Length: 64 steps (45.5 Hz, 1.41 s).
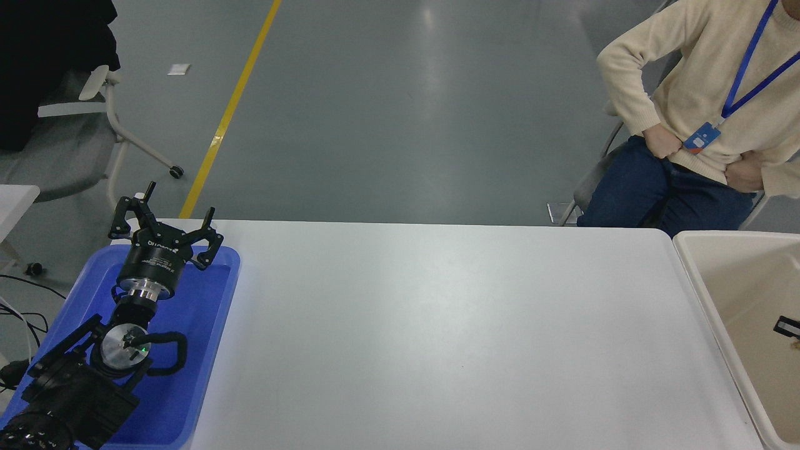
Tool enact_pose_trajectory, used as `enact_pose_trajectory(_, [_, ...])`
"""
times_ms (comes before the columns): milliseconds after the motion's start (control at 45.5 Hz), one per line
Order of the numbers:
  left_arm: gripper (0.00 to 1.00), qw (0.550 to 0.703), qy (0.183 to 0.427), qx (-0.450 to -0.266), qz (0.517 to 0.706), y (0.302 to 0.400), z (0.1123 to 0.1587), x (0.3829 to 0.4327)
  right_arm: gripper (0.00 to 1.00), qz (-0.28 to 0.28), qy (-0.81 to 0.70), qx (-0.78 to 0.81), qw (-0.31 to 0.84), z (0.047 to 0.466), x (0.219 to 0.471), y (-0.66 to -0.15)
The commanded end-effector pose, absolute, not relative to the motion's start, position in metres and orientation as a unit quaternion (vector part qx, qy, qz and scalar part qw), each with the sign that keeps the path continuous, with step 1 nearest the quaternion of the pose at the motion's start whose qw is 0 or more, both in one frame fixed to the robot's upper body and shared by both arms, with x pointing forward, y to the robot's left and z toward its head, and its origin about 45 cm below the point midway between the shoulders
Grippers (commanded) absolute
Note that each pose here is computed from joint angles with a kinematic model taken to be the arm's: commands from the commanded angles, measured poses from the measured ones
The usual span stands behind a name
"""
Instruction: Pick up paper ball place in dustbin
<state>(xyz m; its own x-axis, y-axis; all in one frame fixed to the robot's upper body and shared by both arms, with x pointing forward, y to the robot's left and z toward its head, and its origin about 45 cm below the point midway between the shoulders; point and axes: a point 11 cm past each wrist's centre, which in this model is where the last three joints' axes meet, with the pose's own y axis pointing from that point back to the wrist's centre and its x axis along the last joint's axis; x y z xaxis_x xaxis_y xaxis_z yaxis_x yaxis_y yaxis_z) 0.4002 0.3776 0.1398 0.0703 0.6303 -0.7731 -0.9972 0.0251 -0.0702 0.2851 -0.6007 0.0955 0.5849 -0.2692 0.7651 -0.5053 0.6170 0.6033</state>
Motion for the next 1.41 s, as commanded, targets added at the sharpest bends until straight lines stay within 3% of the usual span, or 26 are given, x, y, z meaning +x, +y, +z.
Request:
enact_pose_trajectory(0, [1.00,0.657,0.285,-0.322,0.620,0.3776,0.1398,0.4002,0.77,0.107,-0.474,0.411,0.772,0.102,0.290,-0.603])
enact_pose_trajectory(220, [1.00,0.657,0.285,-0.322,0.620,0.3776,0.1398,0.4002,0.86,0.118,-0.472,0.410,0.771,0.098,0.291,-0.597])
enact_pose_trajectory(330, [1.00,0.657,0.285,-0.322,0.620,0.3776,0.1398,0.4002,0.99,0.119,-0.479,0.414,0.765,0.099,0.296,-0.593])
enact_pose_trajectory(505, [1.00,0.657,0.285,-0.322,0.620,0.3776,0.1398,0.4002,1.00,0.093,-0.553,0.417,0.715,0.117,0.314,-0.595])
enact_pose_trajectory(835, [1.00,0.657,0.285,-0.322,0.620,0.3776,0.1398,0.4002,1.00,-0.040,-0.739,0.480,0.471,0.139,0.358,-0.559])
enact_pose_trajectory(1077, [1.00,0.657,0.285,-0.322,0.620,0.3776,0.1398,0.4002,1.00,-0.107,-0.753,0.562,0.326,0.137,0.374,-0.497])
enact_pose_trajectory(1253, [1.00,0.657,0.285,-0.322,0.620,0.3776,0.1398,0.4002,1.00,-0.124,-0.732,0.617,0.262,0.138,0.383,-0.446])
enact_pose_trajectory(1385, [1.00,0.657,0.285,-0.322,0.619,0.3775,0.1399,0.4002,1.00,-0.113,-0.729,0.661,0.138,0.141,0.391,-0.405])
